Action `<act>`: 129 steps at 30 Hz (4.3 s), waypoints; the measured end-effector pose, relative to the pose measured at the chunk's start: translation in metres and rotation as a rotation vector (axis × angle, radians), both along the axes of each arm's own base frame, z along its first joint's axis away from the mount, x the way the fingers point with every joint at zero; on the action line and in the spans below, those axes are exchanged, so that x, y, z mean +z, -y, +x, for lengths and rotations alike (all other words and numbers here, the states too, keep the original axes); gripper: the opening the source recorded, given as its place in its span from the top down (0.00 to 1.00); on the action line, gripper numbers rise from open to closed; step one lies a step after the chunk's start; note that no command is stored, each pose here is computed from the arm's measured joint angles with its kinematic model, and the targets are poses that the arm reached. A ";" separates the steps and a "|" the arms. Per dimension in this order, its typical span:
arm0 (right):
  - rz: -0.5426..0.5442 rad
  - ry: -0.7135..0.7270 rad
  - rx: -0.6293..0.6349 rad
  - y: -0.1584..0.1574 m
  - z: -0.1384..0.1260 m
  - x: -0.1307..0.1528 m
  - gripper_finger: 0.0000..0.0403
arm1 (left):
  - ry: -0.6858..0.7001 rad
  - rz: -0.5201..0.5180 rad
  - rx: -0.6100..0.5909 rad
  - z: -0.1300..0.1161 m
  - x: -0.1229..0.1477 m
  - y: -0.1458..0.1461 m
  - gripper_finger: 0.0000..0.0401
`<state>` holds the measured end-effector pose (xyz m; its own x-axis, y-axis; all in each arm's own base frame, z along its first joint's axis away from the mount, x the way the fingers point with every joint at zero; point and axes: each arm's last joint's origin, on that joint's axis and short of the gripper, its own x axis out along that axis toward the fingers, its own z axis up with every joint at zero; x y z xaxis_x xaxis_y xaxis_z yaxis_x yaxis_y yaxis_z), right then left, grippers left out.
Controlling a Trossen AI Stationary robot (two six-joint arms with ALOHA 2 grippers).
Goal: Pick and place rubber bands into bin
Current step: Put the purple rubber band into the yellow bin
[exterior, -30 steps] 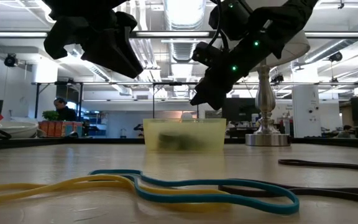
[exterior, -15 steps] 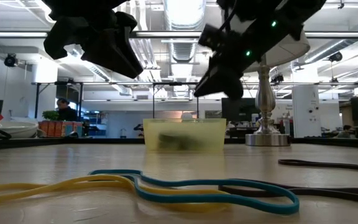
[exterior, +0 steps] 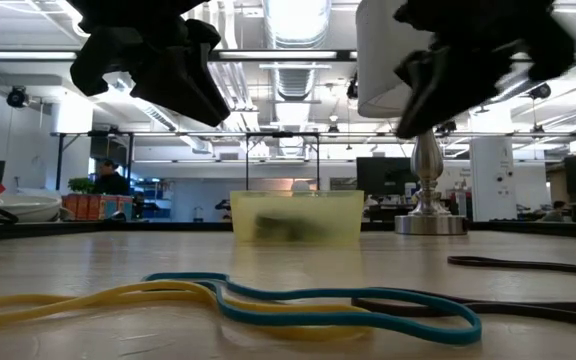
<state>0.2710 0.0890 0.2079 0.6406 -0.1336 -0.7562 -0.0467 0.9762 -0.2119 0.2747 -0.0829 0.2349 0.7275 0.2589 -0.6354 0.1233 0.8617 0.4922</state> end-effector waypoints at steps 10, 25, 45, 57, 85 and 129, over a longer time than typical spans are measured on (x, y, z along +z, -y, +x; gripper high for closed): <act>0.189 -0.168 0.061 -0.041 -0.014 -0.037 0.83 | 0.011 -0.015 0.011 0.000 0.000 0.000 0.77; 0.388 -0.319 -0.030 -0.068 -0.024 -0.060 0.85 | 0.012 -0.020 0.016 0.000 0.000 0.000 0.77; 0.304 -0.255 -0.188 -0.058 -0.030 -0.072 0.77 | 0.011 -0.021 0.016 0.000 0.000 0.000 0.77; 0.372 -0.196 -0.202 -0.062 -0.025 -0.071 0.55 | 0.011 -0.020 0.017 0.000 0.000 0.000 0.77; 0.244 -0.310 -0.293 -0.065 -0.018 -0.097 0.89 | -0.003 -0.016 0.017 -0.002 -0.005 -0.001 0.77; -0.692 0.097 -0.151 -0.073 0.046 0.011 0.98 | -0.003 -0.015 0.016 -0.002 -0.005 -0.001 0.77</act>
